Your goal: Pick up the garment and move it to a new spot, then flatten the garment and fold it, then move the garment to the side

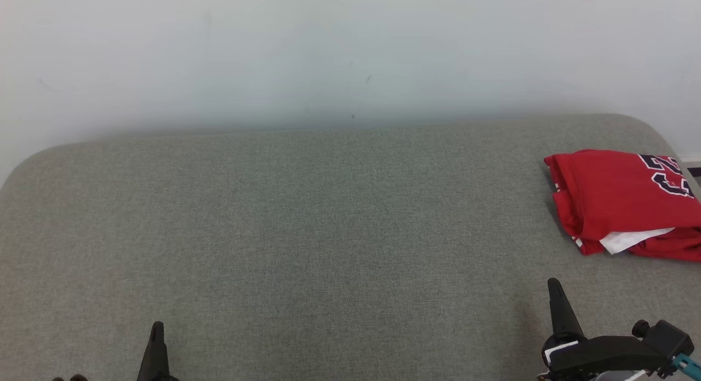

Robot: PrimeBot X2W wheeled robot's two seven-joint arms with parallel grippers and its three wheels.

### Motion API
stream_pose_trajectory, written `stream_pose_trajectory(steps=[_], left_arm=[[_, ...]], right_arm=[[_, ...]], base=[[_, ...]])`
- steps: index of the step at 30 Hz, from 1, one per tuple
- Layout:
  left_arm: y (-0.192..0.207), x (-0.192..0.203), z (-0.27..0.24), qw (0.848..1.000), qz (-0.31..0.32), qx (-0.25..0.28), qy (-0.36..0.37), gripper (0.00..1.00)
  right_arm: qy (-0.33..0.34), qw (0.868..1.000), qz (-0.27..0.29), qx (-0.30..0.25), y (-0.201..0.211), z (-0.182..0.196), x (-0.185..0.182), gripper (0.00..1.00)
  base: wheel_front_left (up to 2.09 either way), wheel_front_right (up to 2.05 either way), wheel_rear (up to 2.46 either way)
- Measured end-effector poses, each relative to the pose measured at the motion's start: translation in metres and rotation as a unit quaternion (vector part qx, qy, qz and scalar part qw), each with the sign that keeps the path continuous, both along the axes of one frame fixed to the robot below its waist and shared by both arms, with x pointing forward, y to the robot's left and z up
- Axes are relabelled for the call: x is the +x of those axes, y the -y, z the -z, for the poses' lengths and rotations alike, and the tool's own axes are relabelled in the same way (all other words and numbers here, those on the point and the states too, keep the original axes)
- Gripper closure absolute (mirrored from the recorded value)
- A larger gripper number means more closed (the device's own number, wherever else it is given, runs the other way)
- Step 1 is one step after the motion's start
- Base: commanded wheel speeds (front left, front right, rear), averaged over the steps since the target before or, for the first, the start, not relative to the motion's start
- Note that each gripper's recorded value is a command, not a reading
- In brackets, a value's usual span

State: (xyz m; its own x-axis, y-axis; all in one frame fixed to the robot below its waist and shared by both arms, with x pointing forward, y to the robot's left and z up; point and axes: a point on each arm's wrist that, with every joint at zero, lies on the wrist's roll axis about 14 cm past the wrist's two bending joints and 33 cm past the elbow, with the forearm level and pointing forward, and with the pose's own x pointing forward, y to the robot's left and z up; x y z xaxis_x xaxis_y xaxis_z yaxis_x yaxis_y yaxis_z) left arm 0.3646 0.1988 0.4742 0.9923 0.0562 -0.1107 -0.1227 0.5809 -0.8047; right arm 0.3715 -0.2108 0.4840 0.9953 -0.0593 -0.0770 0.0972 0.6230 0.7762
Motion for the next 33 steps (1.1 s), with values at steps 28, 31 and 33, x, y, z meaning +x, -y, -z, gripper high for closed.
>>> stream_pose_trajectory(steps=[28,31,33], left_arm=[[0.000,0.010,-0.010,0.990,0.000,-0.141,0.017,1.00],[0.000,0.011,-0.011,0.988,0.000,-0.156,0.019,1.00],[0.000,0.012,-0.012,0.986,0.000,-0.164,0.021,1.00]], right_arm=[[0.015,0.988,-0.002,0.154,-0.004,-0.007,0.007,1.00],[0.018,0.986,-0.001,0.167,-0.005,-0.008,0.008,1.00],[0.018,0.984,-0.003,0.175,-0.005,-0.009,0.009,1.00]], base=[[0.00,0.00,0.00],[0.00,0.00,0.00],[0.00,0.00,0.00]])
